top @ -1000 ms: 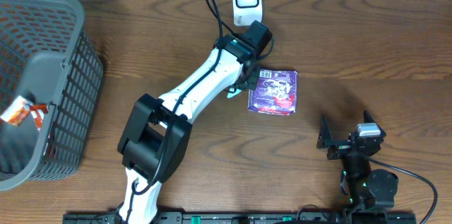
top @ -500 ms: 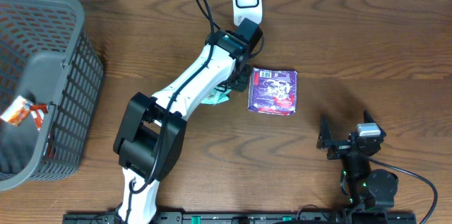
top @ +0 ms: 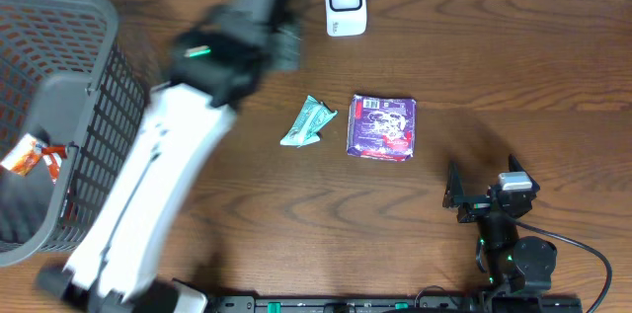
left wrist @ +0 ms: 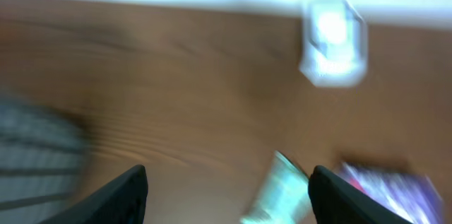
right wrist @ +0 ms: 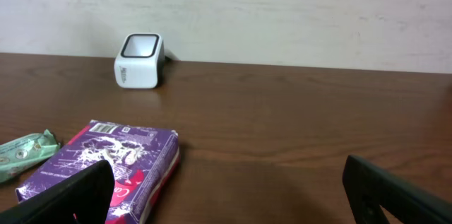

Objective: Scan the item barcode
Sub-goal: 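Place the green tissue pack left of the purple package, then reach the left gripper into the basket and grasp the orange snack bar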

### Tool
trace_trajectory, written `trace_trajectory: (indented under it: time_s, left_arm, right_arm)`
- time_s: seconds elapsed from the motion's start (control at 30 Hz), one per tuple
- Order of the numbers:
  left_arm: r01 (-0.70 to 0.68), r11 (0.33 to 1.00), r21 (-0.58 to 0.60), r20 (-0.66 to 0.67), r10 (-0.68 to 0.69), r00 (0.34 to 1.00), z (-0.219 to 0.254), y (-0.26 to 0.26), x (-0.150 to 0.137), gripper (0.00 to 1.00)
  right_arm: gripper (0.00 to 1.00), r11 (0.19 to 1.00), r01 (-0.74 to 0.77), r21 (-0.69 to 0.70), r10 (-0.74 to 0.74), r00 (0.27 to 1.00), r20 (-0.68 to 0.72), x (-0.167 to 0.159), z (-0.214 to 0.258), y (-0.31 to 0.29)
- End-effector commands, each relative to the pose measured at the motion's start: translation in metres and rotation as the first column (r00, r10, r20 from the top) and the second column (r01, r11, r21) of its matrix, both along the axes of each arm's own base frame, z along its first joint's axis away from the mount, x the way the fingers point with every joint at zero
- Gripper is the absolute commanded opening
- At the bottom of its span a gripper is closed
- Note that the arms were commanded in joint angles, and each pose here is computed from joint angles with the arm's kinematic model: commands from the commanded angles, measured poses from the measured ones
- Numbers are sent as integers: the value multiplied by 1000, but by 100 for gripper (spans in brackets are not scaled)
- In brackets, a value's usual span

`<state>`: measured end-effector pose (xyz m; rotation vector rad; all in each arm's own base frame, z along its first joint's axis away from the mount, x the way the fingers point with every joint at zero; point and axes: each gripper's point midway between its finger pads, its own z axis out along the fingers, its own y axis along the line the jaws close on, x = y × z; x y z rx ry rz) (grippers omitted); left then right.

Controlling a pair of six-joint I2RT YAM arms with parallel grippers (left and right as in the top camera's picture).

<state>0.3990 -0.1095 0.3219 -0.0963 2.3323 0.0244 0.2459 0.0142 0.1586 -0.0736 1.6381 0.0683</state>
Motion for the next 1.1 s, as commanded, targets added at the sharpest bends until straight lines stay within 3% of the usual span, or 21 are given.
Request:
trace_trajectory:
  time_s: [0.0, 0.13, 0.23, 0.3, 0.37, 0.53, 0.63, 0.77, 1.07]
  left_arm:
    - [-343, 933, 112, 150, 325, 934, 45, 114, -11, 76]
    - [-603, 798, 26, 171, 590, 789, 56, 207, -39, 77]
    - [-788, 612, -58, 133, 787, 602, 46, 275, -69, 78]
    - [-849, 516, -112, 89, 856, 509, 36, 304, -83, 83]
    - [-867, 478, -142, 35, 877, 479, 23, 323, -89, 83]
    - [-888, 424, -175, -143, 882, 449, -23, 346, -98, 90]
    - [-914, 388, -116, -252, 879, 405, -57, 355, -107, 99]
    - [-929, 367, -55, -341, 867, 363, -93, 362, -108, 100]
    - [-890, 444, 99, -503, 794, 340, -181, 372, -102, 99]
  right_arm:
    - [99, 1000, -15, 14, 15, 1000, -1, -1, 0, 3]
    - [99, 1000, -15, 14, 15, 1000, -1, -1, 0, 3]
    - [99, 1000, -15, 14, 15, 1000, -1, -1, 0, 3]
    - [99, 1000, -15, 14, 15, 1000, -1, -1, 0, 3]
    - [99, 1000, -15, 14, 15, 1000, -1, -1, 0, 3]
    - [99, 1000, -15, 14, 15, 1000, -1, -1, 0, 3]
    - [99, 1000, -15, 14, 15, 1000, -1, -1, 0, 3]
    - [99, 1000, -15, 14, 15, 1000, -1, -1, 0, 3]
    - [99, 1000, -15, 14, 15, 1000, -1, -1, 0, 3]
